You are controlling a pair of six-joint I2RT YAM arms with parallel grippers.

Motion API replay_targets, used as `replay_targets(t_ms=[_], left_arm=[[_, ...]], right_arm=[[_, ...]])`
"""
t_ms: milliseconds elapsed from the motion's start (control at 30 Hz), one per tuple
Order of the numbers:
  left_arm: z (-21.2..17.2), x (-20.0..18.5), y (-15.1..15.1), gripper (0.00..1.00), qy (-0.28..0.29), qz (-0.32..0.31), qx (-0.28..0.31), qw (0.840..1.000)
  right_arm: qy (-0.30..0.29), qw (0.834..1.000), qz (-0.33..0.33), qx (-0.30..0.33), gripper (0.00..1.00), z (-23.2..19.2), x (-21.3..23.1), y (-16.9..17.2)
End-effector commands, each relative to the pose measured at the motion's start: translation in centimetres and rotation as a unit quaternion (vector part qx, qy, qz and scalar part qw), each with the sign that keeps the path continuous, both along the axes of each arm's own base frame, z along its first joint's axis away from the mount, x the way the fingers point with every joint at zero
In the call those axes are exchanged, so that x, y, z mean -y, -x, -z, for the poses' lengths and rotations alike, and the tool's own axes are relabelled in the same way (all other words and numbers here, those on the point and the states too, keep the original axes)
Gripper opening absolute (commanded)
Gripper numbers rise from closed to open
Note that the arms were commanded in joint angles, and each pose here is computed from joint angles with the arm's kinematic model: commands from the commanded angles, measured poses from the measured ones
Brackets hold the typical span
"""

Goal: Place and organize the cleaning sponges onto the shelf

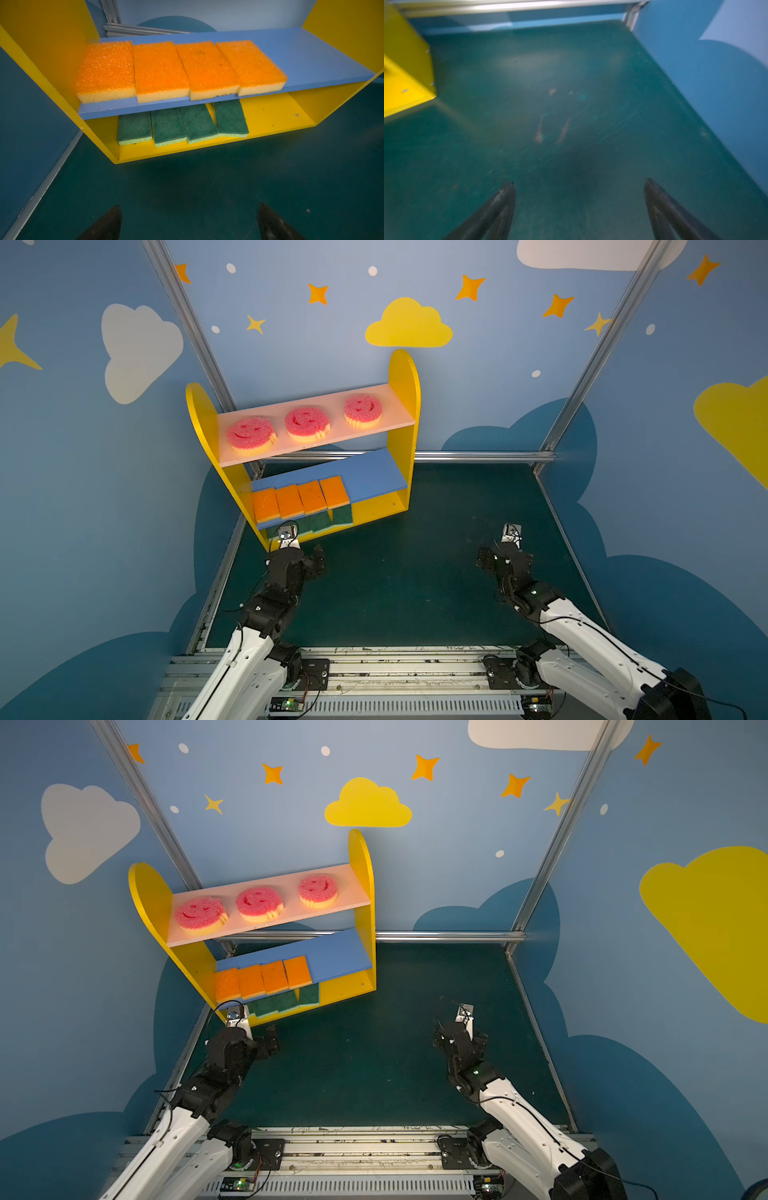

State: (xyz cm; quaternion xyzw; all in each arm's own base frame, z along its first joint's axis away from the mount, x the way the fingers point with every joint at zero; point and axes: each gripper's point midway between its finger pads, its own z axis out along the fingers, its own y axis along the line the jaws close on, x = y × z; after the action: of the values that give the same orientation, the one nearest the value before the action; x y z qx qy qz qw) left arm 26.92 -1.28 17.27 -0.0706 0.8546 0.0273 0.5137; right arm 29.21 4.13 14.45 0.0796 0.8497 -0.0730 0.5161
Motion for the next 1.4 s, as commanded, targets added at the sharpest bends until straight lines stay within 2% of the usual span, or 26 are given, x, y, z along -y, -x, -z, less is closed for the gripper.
replay_targets(t_ms=[0,67,133,233,400,533,633,700,867,967,1100,1200,1267,1367], left_arm=[[-0.5,-0.9,-1.3,1.00,-0.046,-0.002,0.043,0.998],[0.6,-1.3,-1.8,1.00,-0.042,-0.001,0.057,0.998],[1.6,-1.8,-2.2,1.00,-0.029,0.002,0.046,0.999],[1.6,-2.0,-3.2,1.00,-0.028,0.003,0.047,0.999],[3.3,-1.9,-5.7,1.00,-0.026,0.009,0.027,0.999],[5.6,-1.8,-7.0,1.00,-0.026,0.025,0.010,0.999],[6.5,-2.6,-7.6,1.00,0.004,0.011,0.014,1.000],[6.5,-3.2,-8.3,1.00,0.009,-0.001,0.020,1.000],[6.1,-2.6,-9.9,1.00,0.020,0.014,0.050,0.998],[6.4,-2.0,-10.5,1.00,0.011,0.039,0.034,0.999],[6.3,-0.9,-10.8,1.00,0.000,0.077,0.038,0.996],[6.2,-0.7,-10.9,1.00,-0.028,0.083,0.074,0.993],[7.6,-1.1,-11.1,1.00,-0.027,0.070,0.071,0.995],[8.2,-0.2,-11.6,1.00,-0.041,0.093,0.095,0.990]], right_arm=[[0.003,0.996,0.050,0.067,0.95,-2.0,2.2,-1.0],[-0.006,0.995,0.074,0.070,0.95,-2.1,3.5,-1.2],[0.001,0.994,0.085,0.068,0.95,-2.3,4.6,-1.3],[0.006,0.996,0.077,0.035,0.95,-1.4,5.3,-1.3],[0.009,0.996,0.077,0.052,0.95,1.2,5.6,-2.1],[0.012,0.992,0.101,0.076,0.96,1.0,6.4,-2.5],[0.001,0.989,0.106,0.100,0.96,0.9,6.8,-2.7],[0.004,0.990,0.106,0.095,0.97,1.0,6.9,-2.9],[0.011,0.988,0.105,0.110,0.97,1.5,7.2,-3.4],[0.018,0.987,0.104,0.123,0.97,1.6,7.3,-4.0],[0.024,0.992,0.089,0.087,0.97,2.0,6.6,-5.0],[0.024,0.992,0.084,0.087,0.96,2.2,6.4,-4.8],[0.019,0.992,0.078,0.101,0.96,1.8,6.2,-4.8],[0.020,0.992,0.062,0.108,0.95,1.8,5.7,-4.7]])
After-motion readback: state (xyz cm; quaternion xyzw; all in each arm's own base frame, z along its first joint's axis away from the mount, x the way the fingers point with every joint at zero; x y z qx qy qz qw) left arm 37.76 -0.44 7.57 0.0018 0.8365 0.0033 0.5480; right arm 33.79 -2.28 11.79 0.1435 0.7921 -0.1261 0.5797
